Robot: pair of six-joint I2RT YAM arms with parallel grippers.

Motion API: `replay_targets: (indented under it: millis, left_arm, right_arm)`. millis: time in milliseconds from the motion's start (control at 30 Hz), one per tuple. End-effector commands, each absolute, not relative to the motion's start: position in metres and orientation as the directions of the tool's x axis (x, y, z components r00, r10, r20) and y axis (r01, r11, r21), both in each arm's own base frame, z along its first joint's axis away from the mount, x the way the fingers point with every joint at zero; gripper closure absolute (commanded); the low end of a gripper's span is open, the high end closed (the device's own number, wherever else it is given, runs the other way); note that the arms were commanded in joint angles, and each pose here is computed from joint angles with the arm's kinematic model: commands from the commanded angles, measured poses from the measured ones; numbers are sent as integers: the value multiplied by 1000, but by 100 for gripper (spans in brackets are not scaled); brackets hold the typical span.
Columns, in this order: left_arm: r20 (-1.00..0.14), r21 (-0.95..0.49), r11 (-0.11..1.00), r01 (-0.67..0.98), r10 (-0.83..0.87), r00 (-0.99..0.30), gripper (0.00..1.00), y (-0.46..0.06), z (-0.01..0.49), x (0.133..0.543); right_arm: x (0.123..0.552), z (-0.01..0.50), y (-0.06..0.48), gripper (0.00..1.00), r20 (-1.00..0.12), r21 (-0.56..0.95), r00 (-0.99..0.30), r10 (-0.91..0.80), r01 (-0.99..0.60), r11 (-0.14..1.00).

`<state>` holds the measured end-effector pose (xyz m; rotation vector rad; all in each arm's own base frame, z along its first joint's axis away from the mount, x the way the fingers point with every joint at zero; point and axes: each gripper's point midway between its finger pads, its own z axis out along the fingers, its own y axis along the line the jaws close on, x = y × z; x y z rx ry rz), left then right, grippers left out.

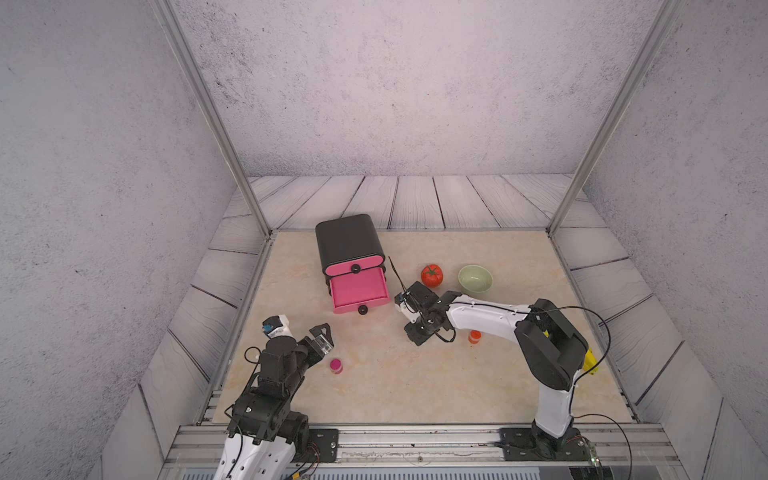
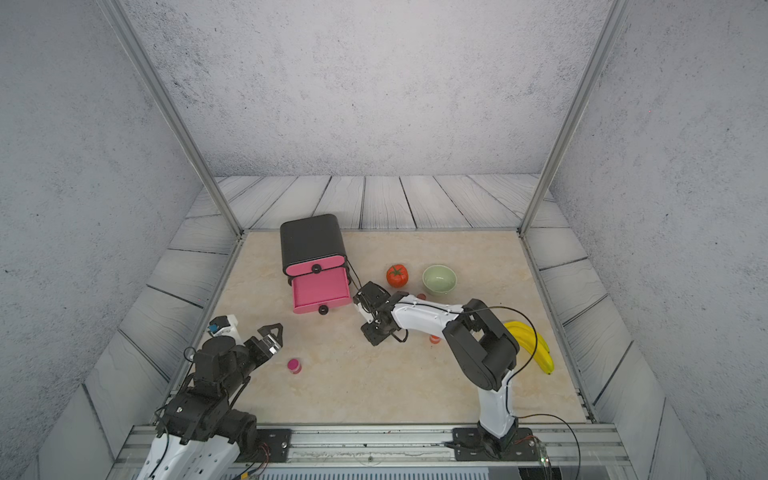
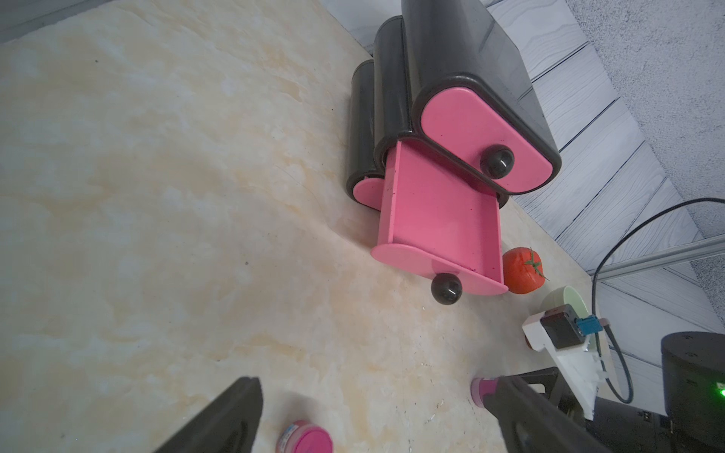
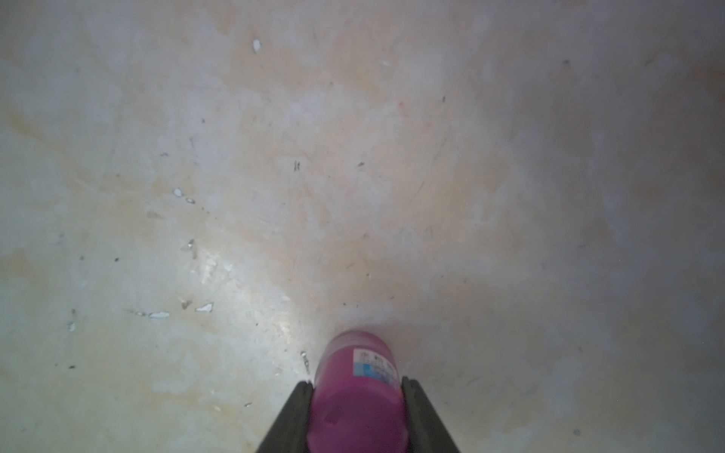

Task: Put the paint cans in the drawer according to color
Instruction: Pick up the paint can at the center of the board, then place the paint can in the drawer.

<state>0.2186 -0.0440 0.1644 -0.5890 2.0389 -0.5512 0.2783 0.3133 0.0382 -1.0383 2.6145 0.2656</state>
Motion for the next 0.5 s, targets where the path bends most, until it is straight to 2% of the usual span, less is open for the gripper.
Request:
replay_targets:
  millis: [0,200,300,467]
  left_arm:
    - [-672,-590,792,-159,-590,-447,1,-44,182,220]
    - [-679,-591,793,-151,-589,-437,0,-45,185,226]
    - [-682,-588,795,-148,-585,-439,1,-46,185,228]
    - [-675,-589,795,-147,-583,-452,0,-47,182,223]
  right_arm:
    - [283,95,318,67,-508,74,-661,-552,-672,737]
    - [304,188,364,67,-757,228,-569,-321,-691,686]
    - [324,202,391,67,-772,250,-561,-299,-700,669]
    - [353,182,414,67,-716,209,-596,-363,-680,703]
